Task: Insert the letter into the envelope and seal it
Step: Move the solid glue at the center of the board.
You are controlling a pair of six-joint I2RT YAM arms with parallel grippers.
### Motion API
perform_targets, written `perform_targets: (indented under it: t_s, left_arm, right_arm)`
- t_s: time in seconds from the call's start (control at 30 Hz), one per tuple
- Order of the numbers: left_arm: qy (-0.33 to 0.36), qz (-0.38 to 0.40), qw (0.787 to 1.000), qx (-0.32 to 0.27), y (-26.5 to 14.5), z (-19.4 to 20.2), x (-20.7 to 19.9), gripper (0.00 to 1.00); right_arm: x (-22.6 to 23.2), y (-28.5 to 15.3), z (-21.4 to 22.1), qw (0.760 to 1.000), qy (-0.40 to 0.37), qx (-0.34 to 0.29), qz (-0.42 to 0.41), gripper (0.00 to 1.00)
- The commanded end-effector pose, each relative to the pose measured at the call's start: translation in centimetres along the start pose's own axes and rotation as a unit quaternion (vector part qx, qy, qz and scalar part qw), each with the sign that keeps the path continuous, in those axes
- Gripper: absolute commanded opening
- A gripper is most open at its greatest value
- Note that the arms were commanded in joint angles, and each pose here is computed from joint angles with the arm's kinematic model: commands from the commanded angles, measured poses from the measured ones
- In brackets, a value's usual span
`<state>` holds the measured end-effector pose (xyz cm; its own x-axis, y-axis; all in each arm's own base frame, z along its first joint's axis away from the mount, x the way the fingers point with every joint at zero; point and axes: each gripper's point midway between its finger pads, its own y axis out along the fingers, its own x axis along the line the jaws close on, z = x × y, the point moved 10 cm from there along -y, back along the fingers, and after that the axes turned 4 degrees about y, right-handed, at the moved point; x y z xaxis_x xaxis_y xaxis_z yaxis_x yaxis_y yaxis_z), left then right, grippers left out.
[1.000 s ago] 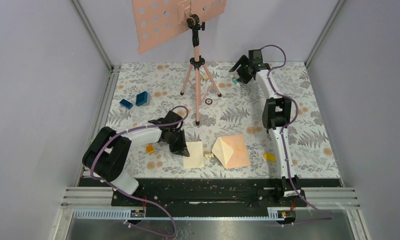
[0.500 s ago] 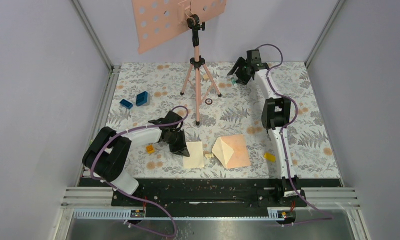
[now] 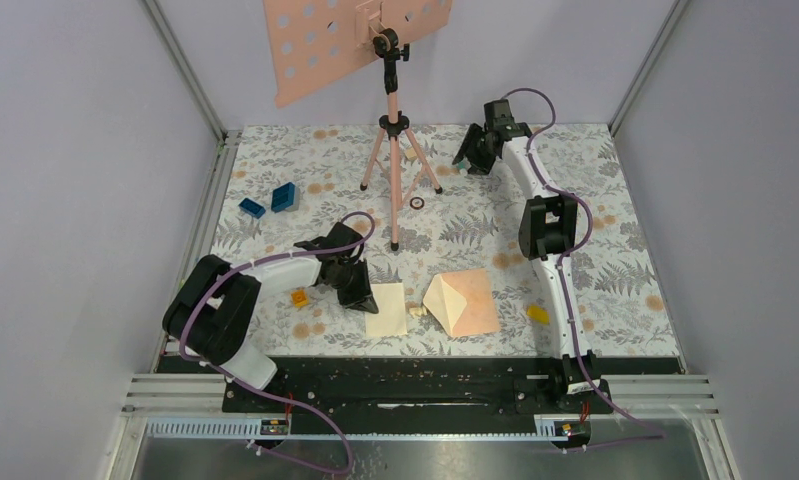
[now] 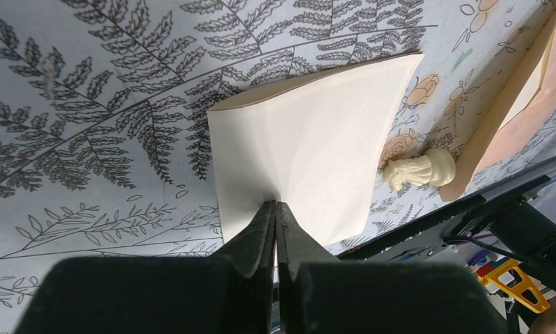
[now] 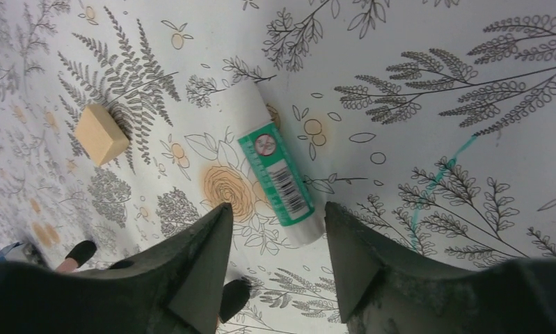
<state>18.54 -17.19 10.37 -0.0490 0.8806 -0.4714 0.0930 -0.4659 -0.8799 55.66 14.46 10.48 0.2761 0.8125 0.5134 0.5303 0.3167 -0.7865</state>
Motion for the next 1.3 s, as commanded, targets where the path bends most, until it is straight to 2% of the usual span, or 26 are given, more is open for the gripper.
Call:
perform_targets:
  t_s: [0.0,0.1,0.27,0.37,0.73,1.27]
  left_arm:
    - [0.002,0.002,1.000,-0.012,-0.3,0.2,0.3,0.00]
    - [0.000,0.003,1.000,-0.011,-0.2,0.2,0.4,0.00]
    - [-0.001,0.005,1.000,-0.012,-0.2,0.1,0.5,0.00]
    - [-0.001,0.005,1.000,-0.013,-0.2,0.1,0.5,0.00]
    - [-0.002,0.006,1.000,-0.012,-0.1,0.0,0.6,0.00]
    - [-0.003,0.008,1.000,-0.010,0.0,-0.3,0.6,0.00]
  right_arm:
    - [0.2,-1.6,1.0,0.999,-0.020,0.021,0.037,0.55]
    - [0.2,-1.5,1.0,0.999,-0.020,0.022,0.037,0.50]
    - [0.3,-1.5,1.1,0.999,-0.020,0.023,0.035,0.48]
    - [0.4,-1.5,1.0,0.999,-0.022,0.023,0.030,0.44]
    - [0.8,-1.1,1.0,0.999,-0.021,0.028,0.003,0.52]
    - [1.4,-1.2,2.1,0.998,-0.042,0.047,-0.008,0.50]
